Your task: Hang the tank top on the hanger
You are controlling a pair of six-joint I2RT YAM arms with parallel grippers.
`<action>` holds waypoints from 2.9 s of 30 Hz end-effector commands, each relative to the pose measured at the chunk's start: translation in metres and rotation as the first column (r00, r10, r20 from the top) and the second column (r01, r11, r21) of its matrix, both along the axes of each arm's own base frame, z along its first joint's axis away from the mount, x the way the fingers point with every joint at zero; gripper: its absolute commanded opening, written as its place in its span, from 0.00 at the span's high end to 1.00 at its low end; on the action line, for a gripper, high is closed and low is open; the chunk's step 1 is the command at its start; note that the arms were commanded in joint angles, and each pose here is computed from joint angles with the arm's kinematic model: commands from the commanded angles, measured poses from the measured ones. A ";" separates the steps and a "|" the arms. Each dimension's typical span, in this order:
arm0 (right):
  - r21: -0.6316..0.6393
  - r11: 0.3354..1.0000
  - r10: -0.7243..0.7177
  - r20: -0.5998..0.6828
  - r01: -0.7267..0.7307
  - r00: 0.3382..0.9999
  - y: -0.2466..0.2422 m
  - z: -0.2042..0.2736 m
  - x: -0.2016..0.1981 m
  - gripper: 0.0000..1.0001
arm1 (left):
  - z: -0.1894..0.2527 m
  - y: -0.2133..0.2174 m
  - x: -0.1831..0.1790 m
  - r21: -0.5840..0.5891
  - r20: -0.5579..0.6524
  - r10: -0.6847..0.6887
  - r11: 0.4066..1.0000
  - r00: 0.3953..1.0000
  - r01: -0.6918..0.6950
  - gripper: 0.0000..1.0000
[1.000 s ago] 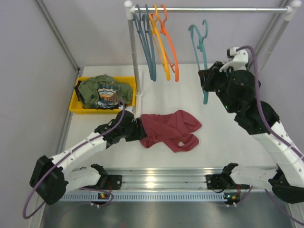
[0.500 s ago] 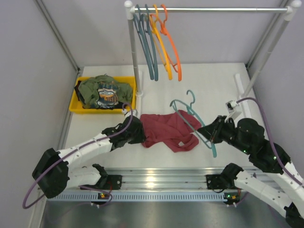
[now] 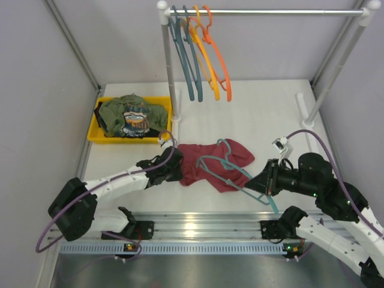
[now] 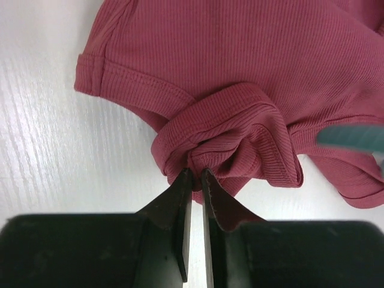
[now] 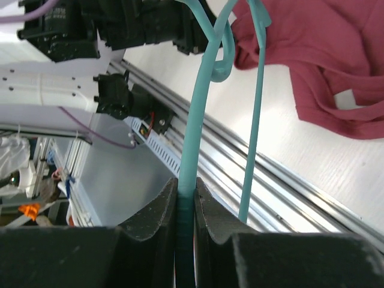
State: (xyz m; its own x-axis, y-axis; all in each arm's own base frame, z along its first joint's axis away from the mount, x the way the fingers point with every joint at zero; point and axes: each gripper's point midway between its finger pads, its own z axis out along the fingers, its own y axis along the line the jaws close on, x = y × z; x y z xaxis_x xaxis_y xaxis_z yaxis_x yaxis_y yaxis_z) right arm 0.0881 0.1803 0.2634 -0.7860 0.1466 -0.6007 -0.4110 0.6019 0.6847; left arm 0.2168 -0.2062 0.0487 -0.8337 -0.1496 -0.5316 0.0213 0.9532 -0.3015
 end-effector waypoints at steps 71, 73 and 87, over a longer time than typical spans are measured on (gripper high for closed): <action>0.332 0.908 0.163 0.277 -0.254 0.947 0.100 -0.056 0.042 1.00 | 0.137 -0.030 -0.004 -0.177 0.143 -0.142 0.970 0.980 0.166 1.00; 0.323 0.912 0.166 0.273 -0.253 0.948 0.104 -0.063 0.044 1.00 | 0.135 -0.031 -0.001 -0.174 0.143 -0.136 0.972 0.980 0.161 1.00; 0.316 0.920 0.148 0.269 -0.233 0.952 0.110 -0.083 0.053 1.00 | 0.126 -0.005 0.005 -0.119 0.235 -0.069 0.988 0.970 0.100 0.57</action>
State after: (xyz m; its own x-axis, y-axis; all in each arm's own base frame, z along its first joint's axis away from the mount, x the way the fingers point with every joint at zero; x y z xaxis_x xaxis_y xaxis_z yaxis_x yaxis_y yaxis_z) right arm 0.1374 0.2854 0.1556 -0.7363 0.1837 -0.6513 -0.5886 0.3008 0.7503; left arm 0.2125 -0.2123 0.1540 -0.7792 -0.1233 -0.6145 0.1530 0.9134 -0.3773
